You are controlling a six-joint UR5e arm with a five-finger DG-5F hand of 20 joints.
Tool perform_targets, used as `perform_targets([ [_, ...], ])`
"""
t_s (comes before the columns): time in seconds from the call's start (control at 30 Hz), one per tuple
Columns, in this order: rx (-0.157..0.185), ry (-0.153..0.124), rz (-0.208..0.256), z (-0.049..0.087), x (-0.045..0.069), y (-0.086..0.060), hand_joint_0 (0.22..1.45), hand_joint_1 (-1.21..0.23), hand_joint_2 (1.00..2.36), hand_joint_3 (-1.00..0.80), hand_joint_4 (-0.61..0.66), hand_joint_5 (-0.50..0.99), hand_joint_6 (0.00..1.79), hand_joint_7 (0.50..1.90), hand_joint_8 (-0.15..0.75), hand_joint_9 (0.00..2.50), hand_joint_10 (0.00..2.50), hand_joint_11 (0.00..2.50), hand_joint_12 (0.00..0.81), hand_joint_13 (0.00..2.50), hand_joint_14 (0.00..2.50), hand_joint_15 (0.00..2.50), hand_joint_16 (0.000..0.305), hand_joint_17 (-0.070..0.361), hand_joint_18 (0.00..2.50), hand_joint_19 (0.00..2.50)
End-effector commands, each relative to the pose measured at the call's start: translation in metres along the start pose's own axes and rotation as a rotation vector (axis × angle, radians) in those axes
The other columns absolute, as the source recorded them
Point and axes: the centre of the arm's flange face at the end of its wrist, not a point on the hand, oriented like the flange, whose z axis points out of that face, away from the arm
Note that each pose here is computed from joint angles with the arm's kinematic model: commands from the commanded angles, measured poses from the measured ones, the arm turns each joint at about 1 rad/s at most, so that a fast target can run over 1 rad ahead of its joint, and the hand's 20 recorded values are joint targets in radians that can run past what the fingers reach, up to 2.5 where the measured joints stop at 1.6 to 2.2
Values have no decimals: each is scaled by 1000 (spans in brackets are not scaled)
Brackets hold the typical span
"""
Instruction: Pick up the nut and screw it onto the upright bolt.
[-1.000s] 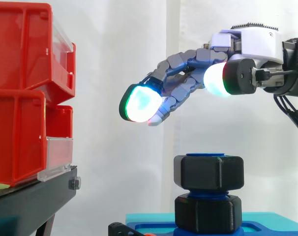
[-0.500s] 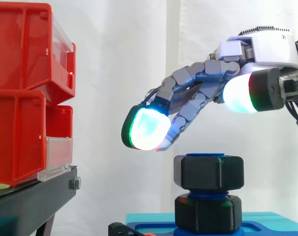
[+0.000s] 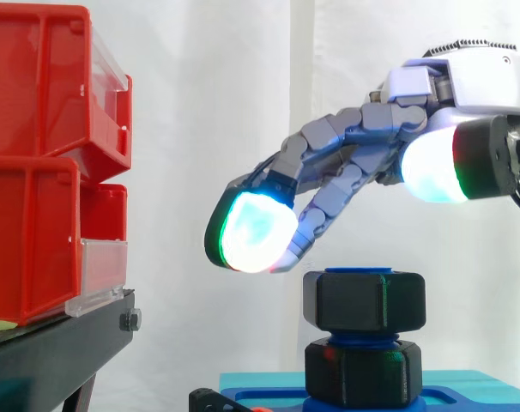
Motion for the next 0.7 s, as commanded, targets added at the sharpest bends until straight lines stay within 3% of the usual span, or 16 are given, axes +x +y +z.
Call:
perform_targets([
  [0.0, 5, 9, 4, -1, 7, 1, 447, -273, 1000, -500, 169, -142, 501, 593, 203, 494, 0, 0, 308, 103, 0, 0, 36, 82, 0, 0],
  [0.13, 6, 12, 14, -2, 14, 2, 446, -273, 1000, -500, 166, -148, 501, 604, 206, 482, 0, 0, 310, 98, 0, 0, 37, 83, 0, 0],
  [0.67, 3, 2, 25, 0, 13, 2, 459, -296, 1000, -500, 194, -133, 502, 710, 228, 550, 0, 0, 316, 217, 0, 0, 36, 81, 0, 0],
])
